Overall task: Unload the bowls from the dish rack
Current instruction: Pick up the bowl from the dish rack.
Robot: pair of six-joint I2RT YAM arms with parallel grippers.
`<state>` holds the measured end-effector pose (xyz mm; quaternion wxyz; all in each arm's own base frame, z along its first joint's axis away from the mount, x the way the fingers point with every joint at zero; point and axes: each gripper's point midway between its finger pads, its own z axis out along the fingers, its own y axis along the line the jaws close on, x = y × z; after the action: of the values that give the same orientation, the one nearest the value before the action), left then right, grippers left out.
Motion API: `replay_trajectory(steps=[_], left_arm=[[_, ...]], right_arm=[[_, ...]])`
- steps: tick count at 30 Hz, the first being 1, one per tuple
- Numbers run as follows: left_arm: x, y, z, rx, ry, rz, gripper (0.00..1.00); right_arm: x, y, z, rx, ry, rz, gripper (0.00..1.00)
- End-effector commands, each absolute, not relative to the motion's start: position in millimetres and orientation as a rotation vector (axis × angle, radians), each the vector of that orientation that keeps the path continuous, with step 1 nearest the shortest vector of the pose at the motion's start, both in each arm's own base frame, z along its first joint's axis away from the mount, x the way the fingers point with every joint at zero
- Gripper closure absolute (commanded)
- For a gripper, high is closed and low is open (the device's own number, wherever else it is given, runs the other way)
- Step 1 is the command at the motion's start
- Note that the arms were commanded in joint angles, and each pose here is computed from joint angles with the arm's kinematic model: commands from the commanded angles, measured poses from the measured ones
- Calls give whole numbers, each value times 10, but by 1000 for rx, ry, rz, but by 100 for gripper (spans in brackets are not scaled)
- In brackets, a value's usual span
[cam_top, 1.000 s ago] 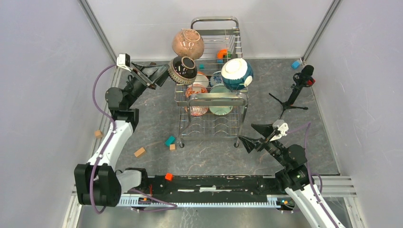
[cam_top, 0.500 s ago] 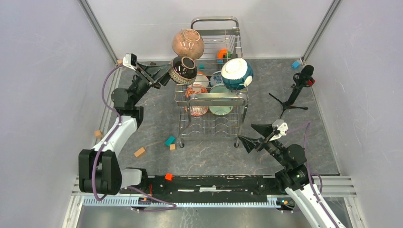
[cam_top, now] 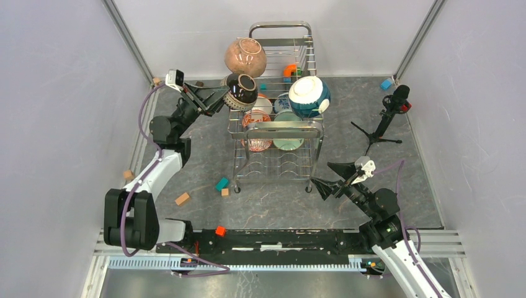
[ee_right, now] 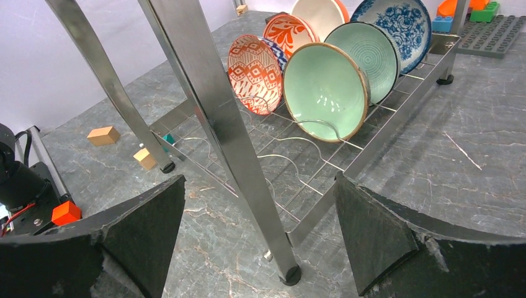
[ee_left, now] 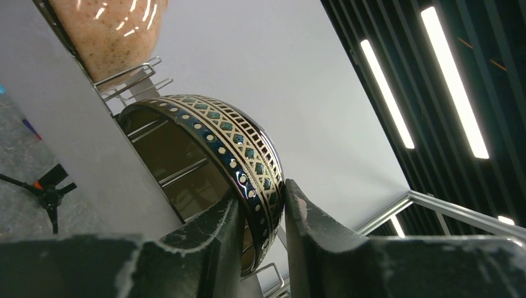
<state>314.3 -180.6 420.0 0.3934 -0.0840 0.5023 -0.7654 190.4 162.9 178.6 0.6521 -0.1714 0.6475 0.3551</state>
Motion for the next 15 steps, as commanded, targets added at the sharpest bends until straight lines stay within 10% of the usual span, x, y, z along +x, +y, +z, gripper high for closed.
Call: replay_trajectory(steps=[1, 15], left_arm=[[3018, -1814, 4408, -137, 1211, -1995, 68], [2960, -1814, 4606, -97, 1159, -2022, 98]], right_arm=[[1920, 1614, 1836, -373, 1441, 801, 5], [1919, 1608, 1843, -370, 1441, 798, 5]])
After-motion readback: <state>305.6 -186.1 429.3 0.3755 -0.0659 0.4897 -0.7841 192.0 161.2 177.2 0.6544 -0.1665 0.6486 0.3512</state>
